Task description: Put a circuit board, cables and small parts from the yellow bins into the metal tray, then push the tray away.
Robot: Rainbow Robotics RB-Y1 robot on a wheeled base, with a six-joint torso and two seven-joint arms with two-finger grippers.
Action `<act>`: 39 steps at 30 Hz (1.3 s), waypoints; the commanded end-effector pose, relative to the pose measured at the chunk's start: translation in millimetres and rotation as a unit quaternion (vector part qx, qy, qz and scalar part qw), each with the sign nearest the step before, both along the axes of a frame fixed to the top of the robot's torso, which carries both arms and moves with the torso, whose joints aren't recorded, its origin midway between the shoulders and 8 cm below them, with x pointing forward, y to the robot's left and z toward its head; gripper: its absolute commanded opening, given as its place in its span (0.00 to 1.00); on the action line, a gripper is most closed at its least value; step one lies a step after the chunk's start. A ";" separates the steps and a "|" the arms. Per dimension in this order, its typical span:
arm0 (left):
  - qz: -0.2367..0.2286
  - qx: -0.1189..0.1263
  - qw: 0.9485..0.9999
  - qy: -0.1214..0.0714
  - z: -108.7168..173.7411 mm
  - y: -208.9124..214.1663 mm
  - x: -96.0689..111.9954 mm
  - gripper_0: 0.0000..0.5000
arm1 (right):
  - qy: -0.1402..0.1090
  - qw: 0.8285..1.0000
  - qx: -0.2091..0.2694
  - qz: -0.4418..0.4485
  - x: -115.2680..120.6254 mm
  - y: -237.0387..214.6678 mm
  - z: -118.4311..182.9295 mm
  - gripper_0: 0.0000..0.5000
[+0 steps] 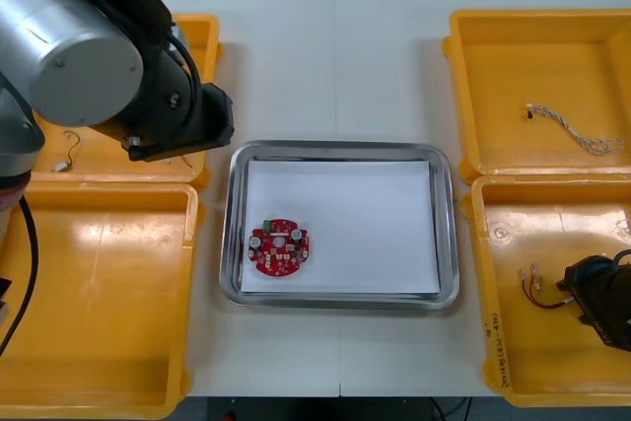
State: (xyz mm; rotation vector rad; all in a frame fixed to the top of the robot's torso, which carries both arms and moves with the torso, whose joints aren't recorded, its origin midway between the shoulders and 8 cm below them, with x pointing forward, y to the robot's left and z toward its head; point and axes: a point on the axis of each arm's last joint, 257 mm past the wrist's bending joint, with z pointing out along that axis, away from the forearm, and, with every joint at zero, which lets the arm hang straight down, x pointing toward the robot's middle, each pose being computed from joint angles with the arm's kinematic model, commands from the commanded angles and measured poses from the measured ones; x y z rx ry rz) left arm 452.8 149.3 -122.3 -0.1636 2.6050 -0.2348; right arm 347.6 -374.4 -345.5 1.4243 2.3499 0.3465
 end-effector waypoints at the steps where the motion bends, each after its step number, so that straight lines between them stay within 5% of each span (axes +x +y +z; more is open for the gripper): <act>1: -0.034 0.022 0.998 -0.047 46.1 26.4 15.4 1.00 | 0.011 1.000 0.015 -0.009 -4.2 13.2 -13.5 0.35; 2: -0.031 0.019 0.998 -0.044 47.7 32.4 16.9 1.00 | 0.012 1.000 0.015 -0.008 -4.4 14.2 -13.8 0.06; 3: -0.026 0.018 0.999 -0.042 50.9 42.4 19.1 1.00 | 0.013 1.000 0.016 -0.008 -4.8 14.9 -14.5 0.00; 12: 0.023 0.038 0.999 -0.029 68.2 134.0 39.9 1.00 | 0.008 1.000 0.014 -0.010 0.7 12.3 -5.6 0.00; 30: 0.053 0.088 0.995 0.013 60.2 275.5 46.9 1.00 | 0.009 0.998 -0.052 0.016 -23.7 -9.0 117.2 0.00; 39: 0.029 0.102 0.994 0.023 53.3 293.5 45.0 1.00 | -0.050 0.994 -0.082 0.045 -13.5 -16.6 168.2 0.00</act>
